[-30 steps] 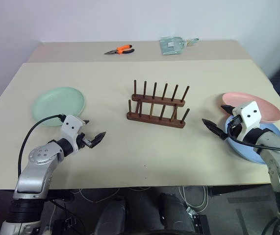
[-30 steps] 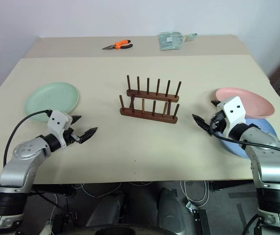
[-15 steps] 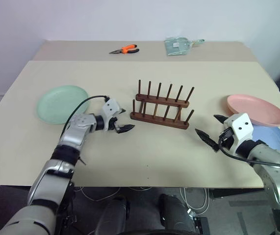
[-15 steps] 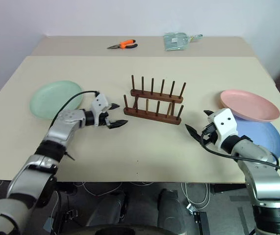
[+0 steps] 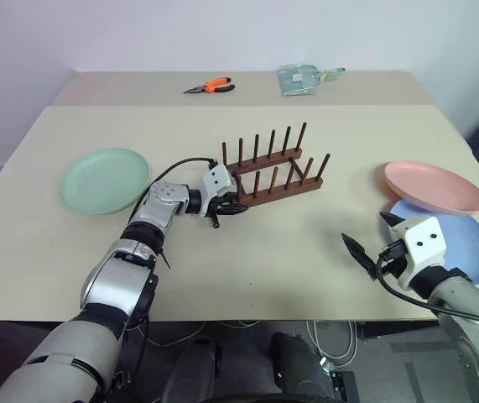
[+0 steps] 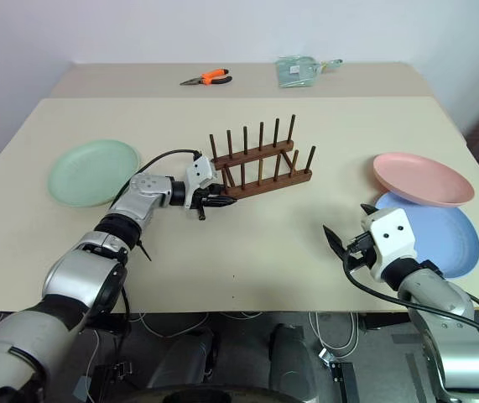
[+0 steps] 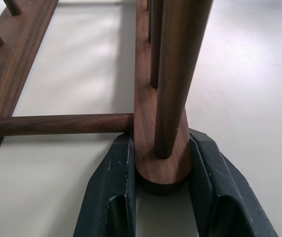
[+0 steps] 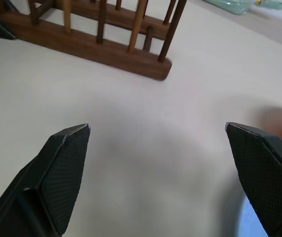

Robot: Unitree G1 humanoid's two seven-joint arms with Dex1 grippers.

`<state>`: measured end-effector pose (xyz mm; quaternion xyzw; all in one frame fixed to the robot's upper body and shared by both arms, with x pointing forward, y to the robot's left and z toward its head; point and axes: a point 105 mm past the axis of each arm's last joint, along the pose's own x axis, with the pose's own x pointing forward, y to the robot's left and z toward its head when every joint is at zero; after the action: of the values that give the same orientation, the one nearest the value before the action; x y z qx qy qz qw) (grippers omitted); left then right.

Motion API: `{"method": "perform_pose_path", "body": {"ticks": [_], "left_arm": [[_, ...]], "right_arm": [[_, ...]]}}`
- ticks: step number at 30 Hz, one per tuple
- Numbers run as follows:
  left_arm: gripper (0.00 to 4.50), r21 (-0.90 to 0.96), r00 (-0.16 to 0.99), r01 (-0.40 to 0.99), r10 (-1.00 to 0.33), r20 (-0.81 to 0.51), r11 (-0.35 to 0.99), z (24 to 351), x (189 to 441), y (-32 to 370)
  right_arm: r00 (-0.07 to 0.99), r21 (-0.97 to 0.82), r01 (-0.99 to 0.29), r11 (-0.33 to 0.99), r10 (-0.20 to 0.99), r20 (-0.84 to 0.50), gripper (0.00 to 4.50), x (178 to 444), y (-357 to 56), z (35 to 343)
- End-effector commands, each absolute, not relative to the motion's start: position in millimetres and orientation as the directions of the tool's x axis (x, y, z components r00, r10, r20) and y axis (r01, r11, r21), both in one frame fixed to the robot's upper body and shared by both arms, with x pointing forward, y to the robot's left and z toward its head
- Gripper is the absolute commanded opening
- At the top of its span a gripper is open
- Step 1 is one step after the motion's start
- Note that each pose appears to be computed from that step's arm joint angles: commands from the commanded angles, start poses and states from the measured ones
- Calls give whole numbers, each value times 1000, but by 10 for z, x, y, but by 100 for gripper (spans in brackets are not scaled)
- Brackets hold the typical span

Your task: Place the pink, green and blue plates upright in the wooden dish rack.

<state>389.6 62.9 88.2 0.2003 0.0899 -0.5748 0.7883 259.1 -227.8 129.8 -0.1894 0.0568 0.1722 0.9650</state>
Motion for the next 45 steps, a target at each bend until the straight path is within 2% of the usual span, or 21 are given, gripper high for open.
{"method": "perform_pose_path", "body": {"ticks": [1, 4, 7, 10, 14, 16, 18, 20, 21, 24, 25, 31, 34, 38, 45], "left_arm": [[78, 219, 222, 965, -888, -403, 142, 788, 3669, 590], [78, 237, 135, 971, -904, -406, 38, 808, 3395, 540], [78, 236, 114, 972, -908, -404, 17, 831, 3207, 506], [227, 212, 123, 977, -906, -404, 38, 849, 3128, 519], [419, 225, 235, 963, -864, -445, 146, 816, 3174, 753], [425, 214, 293, 953, -827, -479, 213, 780, 3188, 984], [375, 166, 300, 954, -819, -490, 250, 780, 3115, 1140], [288, 107, 270, 962, -821, -503, 251, 778, 2987, 1214], [227, 70, 235, 970, -825, -514, 233, 766, 2880, 1232], [78, -30, 134, 985, -860, -493, 170, 738, 2560, 1089], [32, -24, 153, 982, -863, -482, 187, 732, 2560, 1013], [32, 79, 333, 939, -834, -440, 334, 656, 2795, 660], [32, 94, 436, 893, -795, -422, 440, 618, 2964, 573], [32, 142, 564, 816, -719, -407, 560, 598, 3227, 593], [32, 169, 660, 738, -646, -383, 654, 608, 3539, 684]], "right_arm": [[935, -395, -355, 847, 314, -166, 450, 2612, -2379, 1427], [919, -405, -392, 826, 331, -215, 450, 2555, -2436, 1405], [909, -410, -409, 815, 326, -260, 450, 2490, -2534, 1361], [904, -417, -417, 808, 319, -285, 450, 2451, -2591, 1328], [890, -410, -441, 798, 329, -316, 450, 2416, -2625, 1279], [872, -390, -472, 791, 355, -336, 395, 2393, -2600, 1251], [850, -366, -510, 779, 389, -356, 324, 2360, -2539, 1214], [829, -350, -542, 764, 417, -373, 220, 2333, -2466, 1174], [816, -340, -561, 755, 435, -382, 164, 2323, -2415, 1144], [768, -285, -623, 728, 502, -398, 8, 2316, -2181, 1005], [766, -290, -627, 723, 505, -398, 0, 2337, -2137, 971], [793, -340, -592, 731, 453, -406, 0, 2548, -2019, 796], [829, -367, -544, 755, 413, -377, 0, 2744, -1957, 787], [857, -413, -502, 759, 373, -356, 0, 3011, -1922, 796], [898, -461, -428, 777, 312, -310, 0, 3378, -2003, 848]]}}
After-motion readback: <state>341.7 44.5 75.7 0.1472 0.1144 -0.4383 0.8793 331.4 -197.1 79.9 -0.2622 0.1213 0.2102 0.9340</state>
